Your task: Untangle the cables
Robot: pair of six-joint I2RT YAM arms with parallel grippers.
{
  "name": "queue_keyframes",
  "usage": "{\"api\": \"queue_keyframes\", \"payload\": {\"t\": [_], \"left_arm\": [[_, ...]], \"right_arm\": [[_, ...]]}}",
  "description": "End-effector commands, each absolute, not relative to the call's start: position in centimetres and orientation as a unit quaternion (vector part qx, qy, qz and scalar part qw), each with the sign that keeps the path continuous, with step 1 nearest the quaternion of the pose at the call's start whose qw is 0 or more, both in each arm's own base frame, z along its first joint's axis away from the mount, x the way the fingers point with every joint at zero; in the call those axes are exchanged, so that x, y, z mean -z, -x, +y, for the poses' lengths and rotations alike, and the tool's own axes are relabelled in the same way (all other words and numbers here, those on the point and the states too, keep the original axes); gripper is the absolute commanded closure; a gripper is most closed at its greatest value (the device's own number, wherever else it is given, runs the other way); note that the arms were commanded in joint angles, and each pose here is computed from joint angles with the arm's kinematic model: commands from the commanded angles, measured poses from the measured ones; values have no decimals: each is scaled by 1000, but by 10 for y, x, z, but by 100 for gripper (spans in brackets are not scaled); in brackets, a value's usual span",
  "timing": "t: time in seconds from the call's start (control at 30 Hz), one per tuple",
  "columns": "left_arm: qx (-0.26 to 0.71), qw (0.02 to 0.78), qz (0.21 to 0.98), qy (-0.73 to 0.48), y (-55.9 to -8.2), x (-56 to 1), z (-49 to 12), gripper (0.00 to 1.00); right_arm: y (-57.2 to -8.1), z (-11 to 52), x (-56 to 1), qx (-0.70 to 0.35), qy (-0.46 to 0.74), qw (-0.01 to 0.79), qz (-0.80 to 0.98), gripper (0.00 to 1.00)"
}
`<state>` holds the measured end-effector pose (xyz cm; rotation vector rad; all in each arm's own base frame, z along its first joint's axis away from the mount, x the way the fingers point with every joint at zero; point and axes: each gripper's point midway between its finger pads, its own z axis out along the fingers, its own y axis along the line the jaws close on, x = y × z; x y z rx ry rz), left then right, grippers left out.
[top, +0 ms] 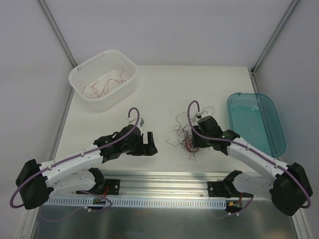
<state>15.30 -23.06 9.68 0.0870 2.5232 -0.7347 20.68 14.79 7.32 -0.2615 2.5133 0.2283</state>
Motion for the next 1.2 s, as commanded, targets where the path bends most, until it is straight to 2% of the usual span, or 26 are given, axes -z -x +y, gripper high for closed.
{"api": "queue_keyframes", "payload": {"t": [0.0,0.13,0.27,0.4,0.67,0.83,0.97,1.17], "left_arm": [[267,272,924,-12,-158,-103,-240,1],[270,270,924,-20,-156,-108,-254,2],[280,285,917,-21,-159,-127,-274,3],[276,283,918,-5,-160,-128,-288,5],[285,265,921,14,-164,-131,-311,11],[294,234,927,3,-150,-124,-321,15],[297,246,921,-59,-138,-129,-326,16],[279,322,882,-204,-141,-144,-323,16]], "right_arm": [[-219,168,-75,-125,94,305,939,46],[-224,190,-69,-163,94,287,939,59],[-226,210,-69,-206,67,282,935,87],[-223,229,-74,-232,43,286,929,99],[-227,248,-91,-206,8,347,915,99],[-233,248,-97,-188,-1,370,910,99],[-237,250,-102,-176,11,370,912,99],[-232,262,-106,-186,48,348,918,99]]}}
